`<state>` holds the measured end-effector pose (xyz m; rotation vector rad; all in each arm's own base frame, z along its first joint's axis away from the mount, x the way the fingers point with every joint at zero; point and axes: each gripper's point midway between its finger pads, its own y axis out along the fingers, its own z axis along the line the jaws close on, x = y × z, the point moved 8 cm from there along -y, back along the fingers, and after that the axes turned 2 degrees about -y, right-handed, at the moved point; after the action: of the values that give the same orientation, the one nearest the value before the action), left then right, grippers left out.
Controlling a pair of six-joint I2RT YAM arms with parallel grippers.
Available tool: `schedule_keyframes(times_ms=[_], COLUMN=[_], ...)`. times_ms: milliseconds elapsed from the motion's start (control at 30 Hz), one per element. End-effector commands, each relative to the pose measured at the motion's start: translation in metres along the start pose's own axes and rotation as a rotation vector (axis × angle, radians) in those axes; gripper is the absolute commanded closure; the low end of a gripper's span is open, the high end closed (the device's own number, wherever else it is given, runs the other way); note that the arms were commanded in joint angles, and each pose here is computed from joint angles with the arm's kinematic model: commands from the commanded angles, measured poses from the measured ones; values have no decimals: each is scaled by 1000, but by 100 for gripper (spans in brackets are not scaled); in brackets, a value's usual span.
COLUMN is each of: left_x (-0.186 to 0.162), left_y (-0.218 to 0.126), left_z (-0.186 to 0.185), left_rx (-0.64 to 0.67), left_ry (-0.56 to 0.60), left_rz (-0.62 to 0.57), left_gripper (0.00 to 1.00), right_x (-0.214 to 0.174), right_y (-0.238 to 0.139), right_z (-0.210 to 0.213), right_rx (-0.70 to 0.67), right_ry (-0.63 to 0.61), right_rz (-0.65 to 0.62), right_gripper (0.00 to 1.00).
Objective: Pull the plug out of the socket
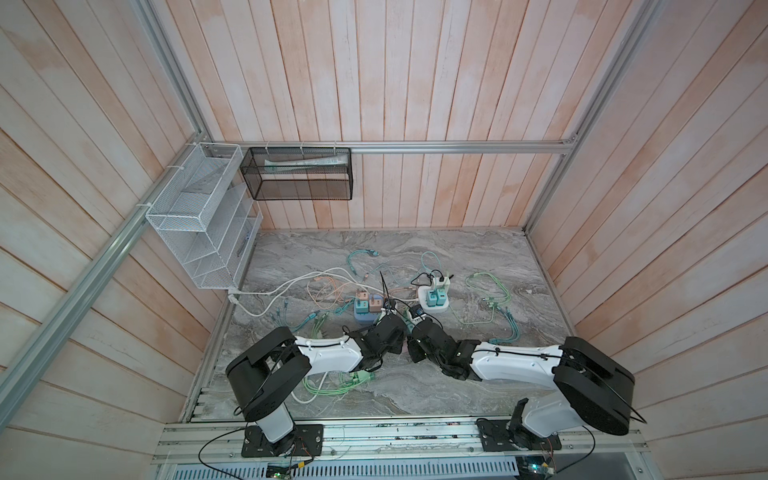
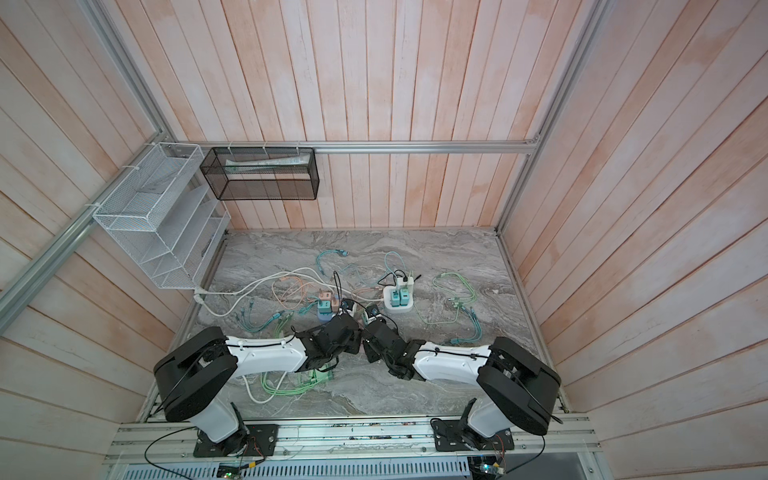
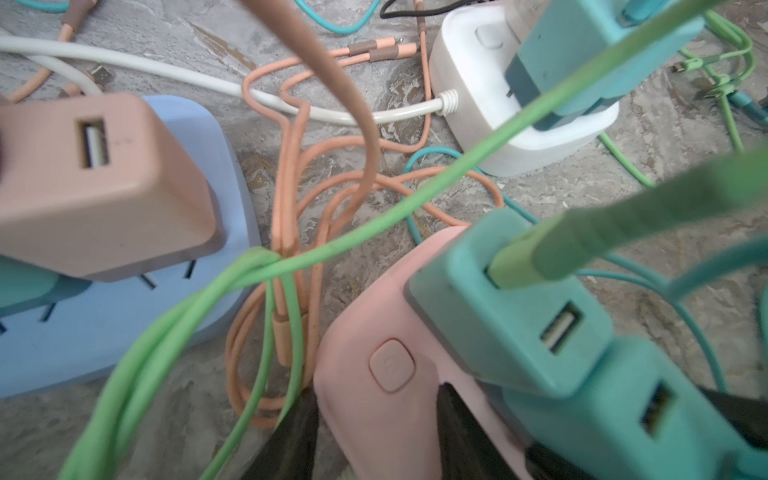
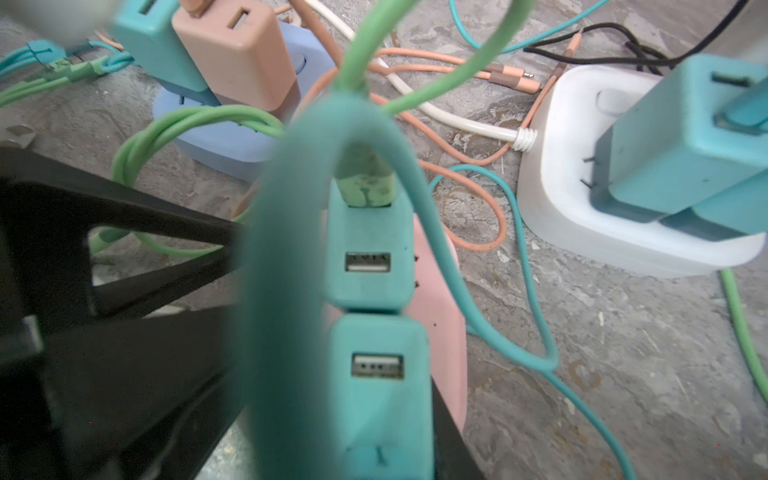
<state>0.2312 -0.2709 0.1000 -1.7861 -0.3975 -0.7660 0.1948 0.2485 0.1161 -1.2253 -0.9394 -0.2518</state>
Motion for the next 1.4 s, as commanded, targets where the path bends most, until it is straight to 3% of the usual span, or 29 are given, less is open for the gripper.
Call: schedule_keyframes(times_ms=[0,767,1100,1367], left_x=[-58,-60,-59,-58], left_y=[10,13,9,5], left_z=[24,24,25,27], left_rx=[94,96,92,86], left_ry=[93,103,104,124], left_rz=[271,285,273,264], left_gripper=[52,52,52,52], right_x=[15,41,16,3], right_y=[3,-21,-18,-28], right_z=[17,0,-14,-39], right_rx=[23,91,33,108], right_ry=[-24,110,85,202], right_rz=[-29,-134,-62,-120], right_gripper=[100,100,100,100])
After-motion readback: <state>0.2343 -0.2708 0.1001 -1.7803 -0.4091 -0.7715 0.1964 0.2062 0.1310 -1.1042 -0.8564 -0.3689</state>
